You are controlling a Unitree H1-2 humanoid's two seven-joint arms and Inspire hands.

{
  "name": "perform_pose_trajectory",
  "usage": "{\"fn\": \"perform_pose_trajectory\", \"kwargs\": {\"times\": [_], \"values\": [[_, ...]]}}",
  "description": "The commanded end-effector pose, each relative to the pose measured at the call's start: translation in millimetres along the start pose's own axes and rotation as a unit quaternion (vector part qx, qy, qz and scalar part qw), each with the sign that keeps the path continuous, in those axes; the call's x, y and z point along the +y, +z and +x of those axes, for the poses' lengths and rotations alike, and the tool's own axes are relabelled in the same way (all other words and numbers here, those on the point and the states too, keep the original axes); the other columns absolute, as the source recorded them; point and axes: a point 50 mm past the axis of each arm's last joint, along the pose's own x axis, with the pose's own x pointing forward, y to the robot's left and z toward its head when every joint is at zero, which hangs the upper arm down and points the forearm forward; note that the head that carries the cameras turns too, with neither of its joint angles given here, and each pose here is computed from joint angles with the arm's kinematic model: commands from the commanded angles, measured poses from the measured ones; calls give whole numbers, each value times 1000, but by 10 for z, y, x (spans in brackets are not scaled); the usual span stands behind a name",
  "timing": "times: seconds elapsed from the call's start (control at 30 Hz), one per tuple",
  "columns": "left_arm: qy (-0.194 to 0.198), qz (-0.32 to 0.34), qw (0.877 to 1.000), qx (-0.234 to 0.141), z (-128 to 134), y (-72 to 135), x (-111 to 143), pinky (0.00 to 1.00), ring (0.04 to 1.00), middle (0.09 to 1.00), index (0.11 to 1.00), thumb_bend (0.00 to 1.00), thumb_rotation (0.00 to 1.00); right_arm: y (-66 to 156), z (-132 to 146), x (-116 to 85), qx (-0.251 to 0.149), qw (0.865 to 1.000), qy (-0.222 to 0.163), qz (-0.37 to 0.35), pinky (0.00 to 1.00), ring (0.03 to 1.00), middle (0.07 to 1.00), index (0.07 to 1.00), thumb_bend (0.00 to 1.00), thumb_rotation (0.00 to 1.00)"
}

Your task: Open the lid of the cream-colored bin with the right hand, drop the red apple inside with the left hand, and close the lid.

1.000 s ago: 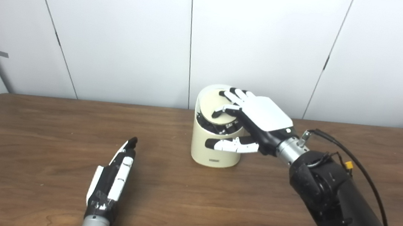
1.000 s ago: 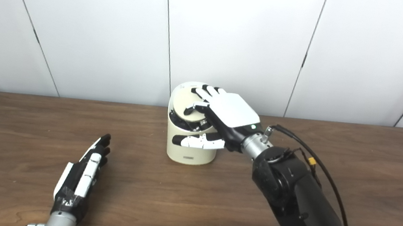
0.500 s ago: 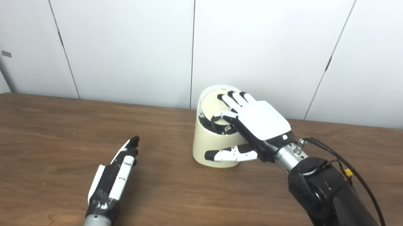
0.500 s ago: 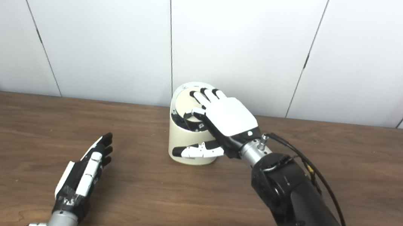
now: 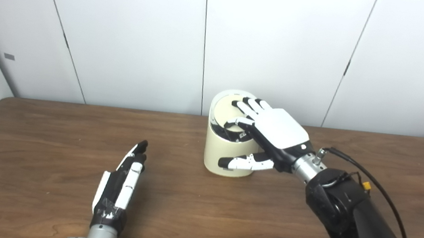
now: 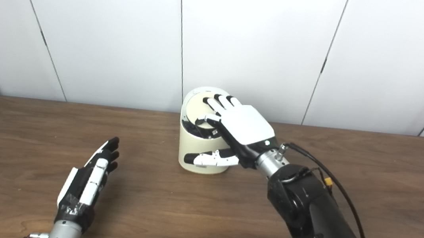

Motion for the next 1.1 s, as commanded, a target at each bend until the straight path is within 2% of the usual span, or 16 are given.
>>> {"fn": "perform_pose_trajectory", "kwargs": {"times": [0.0, 0.13, 0.23, 0.47, 0.67, 0.9, 1.0, 1.07], "values": [[-7, 0, 999, -33, 45, 133, -14, 977, 974, 974, 956, 553, 868, -22, -14, -196, 9, 999, -22, 26, 1000, 1000, 968, 781, 555, 999], [-5, -7, 999, -33, 46, 134, -18, 982, 973, 973, 955, 545, 862, -20, -97, -359, 16, 995, -57, 75, 995, 1000, 957, 813, 514, 1000], [-4, -6, 999, -34, 53, 138, -14, 982, 969, 972, 959, 526, 858, -70, -187, -463, 29, 989, -80, 121, 936, 1000, 950, 835, 496, 1000], [-3, -5, 999, -34, 60, 129, 4, 969, 965, 970, 957, 522, 853, -253, -392, -454, 62, 973, -101, 198, 899, 982, 943, 845, 459, 1000], [-3, -10, 999, -33, 55, 142, 30, 970, 963, 969, 956, 507, 843, -353, -569, -319, 86, 964, -103, 228, 876, 952, 914, 847, 453, 1000], [4, -25, 999, -33, -35, 179, 120, 962, 956, 965, 955, 447, 836, -383, -800, -46, 127, 939, -106, 300, 875, 935, 923, 873, 471, 1000], [11, -24, 999, -36, -140, 164, 203, 967, 953, 961, 955, 444, 847, -385, -906, 164, 139, 913, -117, 366, 827, 884, 905, 882, 508, 1000], [12, -12, 999, -39, -190, 131, 254, 962, 947, 958, 952, 449, 855, -385, -951, 263, 143, 898, -119, 400, 807, 892, 921, 905, 524, 1000]]}}
